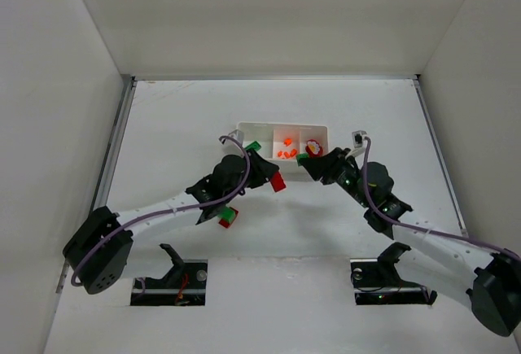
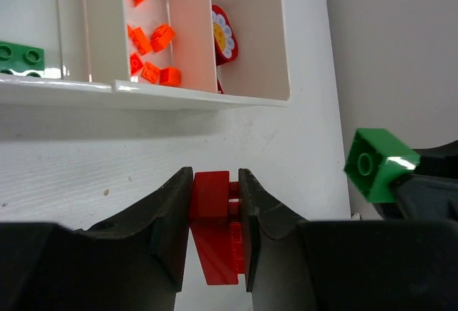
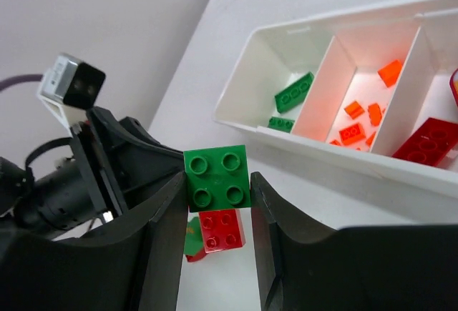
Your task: Sort the legos into containers by color
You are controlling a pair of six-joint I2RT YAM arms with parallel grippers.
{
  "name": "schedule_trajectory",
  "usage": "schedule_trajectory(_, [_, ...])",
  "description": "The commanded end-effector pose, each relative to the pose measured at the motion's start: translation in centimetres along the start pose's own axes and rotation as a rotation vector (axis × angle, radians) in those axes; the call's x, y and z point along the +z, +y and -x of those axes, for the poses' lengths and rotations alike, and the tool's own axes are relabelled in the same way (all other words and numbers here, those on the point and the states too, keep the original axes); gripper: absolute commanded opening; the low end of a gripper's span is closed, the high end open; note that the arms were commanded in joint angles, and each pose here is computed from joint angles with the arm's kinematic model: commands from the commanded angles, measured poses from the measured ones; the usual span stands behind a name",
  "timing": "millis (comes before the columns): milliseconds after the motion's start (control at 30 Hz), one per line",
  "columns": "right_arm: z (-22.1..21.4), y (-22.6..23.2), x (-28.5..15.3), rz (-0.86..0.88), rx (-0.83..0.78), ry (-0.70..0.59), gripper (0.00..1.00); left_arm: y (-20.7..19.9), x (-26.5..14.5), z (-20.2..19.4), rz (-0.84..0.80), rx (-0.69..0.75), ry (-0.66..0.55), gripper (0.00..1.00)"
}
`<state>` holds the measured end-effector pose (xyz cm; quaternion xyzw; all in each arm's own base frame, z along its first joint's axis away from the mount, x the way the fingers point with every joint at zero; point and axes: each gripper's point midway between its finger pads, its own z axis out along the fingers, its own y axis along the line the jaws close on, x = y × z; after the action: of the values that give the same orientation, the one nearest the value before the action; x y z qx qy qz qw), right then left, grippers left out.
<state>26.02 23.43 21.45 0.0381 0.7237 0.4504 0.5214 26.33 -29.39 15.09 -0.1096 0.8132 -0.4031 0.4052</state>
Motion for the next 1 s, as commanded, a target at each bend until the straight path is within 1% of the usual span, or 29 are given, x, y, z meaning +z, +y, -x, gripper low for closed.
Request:
schedule_trajectory(0, [2.2,2.4,0.2,0.094,0.031,-0.053,0.28,-0.5,-1.3,2.0,-0.036,0.006,-0.05,0.13])
schedule_trajectory(133, [2.2,2.0,3.2,0.039,0.002,-0.027,0.29,0.1,-3.1,4.6,-0.027,0.021,-0.117,0.13])
schedule_trajectory(200, [1.6,2.0,5.4,0.014,-0.019,-0.001,0.29,0.5,-4.1,6.0,-0.02,0.037,-0.156,0.14])
schedule_trajectory(300, [0.4,1.7,8.9,-0.029,-0.052,0.037,0.29,2.0,-5.4,8.1,0.027,0.058,-0.21,0.15])
schedule_trajectory(500, [-1.2,0.6,14.5,-0.098,-0.088,0.09,0.31,3.8,-7.1,9.8,0.07,0.071,-0.264,0.15])
schedule_trajectory(567, [-1.4,0.2,15.7,-0.115,-0.089,0.093,0.35,4.1,-7.2,10.0,0.075,0.073,-0.271,0.15])
schedule_trajectory(633, [-1.5,0.0,16.6,-0.121,-0.091,0.093,0.46,4.2,-7.1,9.9,0.077,0.073,-0.269,0.15])
schedule_trajectory(700, [-1.4,0.1,17.0,-0.121,-0.099,0.094,0.55,4.2,-7.0,10.0,0.08,0.073,-0.27,0.15])
schedule_trajectory(767, [-1.0,0.2,16.8,-0.126,-0.101,0.081,0.61,4.0,-6.8,10.0,0.077,0.075,-0.267,0.15])
schedule_trajectory(900, [0.6,0.3,14.3,-0.13,-0.105,0.037,0.62,3.0,-5.8,9.7,0.057,0.075,-0.253,0.15])
schedule_trajectory(967, [1.7,-0.2,12.2,-0.146,-0.107,0.003,0.58,1.9,-5.0,9.5,0.037,0.075,-0.245,0.15])
